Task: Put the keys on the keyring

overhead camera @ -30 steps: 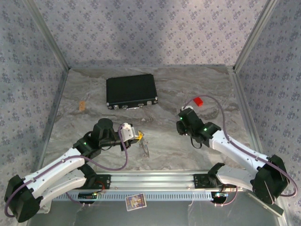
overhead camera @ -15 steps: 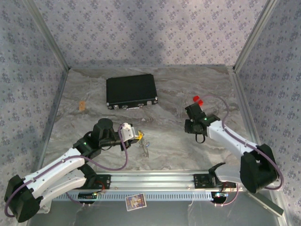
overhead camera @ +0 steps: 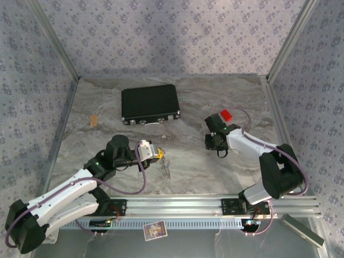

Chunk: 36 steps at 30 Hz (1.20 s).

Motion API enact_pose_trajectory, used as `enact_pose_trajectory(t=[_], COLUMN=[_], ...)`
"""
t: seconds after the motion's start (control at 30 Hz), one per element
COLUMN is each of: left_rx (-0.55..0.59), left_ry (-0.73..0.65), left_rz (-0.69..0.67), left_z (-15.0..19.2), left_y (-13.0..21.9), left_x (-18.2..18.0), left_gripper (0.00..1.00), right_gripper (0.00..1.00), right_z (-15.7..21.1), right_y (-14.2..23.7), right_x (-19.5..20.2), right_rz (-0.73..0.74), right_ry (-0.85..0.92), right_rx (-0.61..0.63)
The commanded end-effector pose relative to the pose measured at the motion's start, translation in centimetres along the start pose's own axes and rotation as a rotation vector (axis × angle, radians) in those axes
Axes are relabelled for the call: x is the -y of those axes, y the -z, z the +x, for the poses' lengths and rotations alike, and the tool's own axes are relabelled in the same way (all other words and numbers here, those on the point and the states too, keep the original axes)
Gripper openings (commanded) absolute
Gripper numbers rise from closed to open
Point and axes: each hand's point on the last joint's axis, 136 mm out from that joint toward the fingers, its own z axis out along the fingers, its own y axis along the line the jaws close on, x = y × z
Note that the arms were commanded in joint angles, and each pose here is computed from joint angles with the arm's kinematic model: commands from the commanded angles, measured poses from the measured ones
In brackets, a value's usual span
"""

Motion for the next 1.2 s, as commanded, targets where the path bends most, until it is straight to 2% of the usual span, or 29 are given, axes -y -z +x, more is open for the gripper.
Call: enact_pose_trajectory(t=[0.0,0.2,0.83,1.17], left_rx=[0.061,0.059,0.051,0.045], left_ry=[-0.042,-0.042,-0.042,-0.05], left_rz=[0.013,0.019,0.023,0.024], left_z=[-2.0,-2.0,-1.9,-1.8], left_y=[0.1,0.0,0.0,0.1], left_x=[0.1,0.1,0.2,0.2], left_gripper=[0.0,0.0,0.0,0.0], right_gripper=[0.29,0.27,0.13,0.12], right_z=[-0.5,-0.1,-0.6,-0.5], right_y=[-0.2,-0.9,-1.8,-2.0], right_x=[0.1,1.1,0.6,0.7], right_rz=[0.014,0.078,0.073,0.082], right_ry=[-0.003,-0.022,-0.018,-0.013], right_rx=[-0.006,-0.023,-0.029,-0.036])
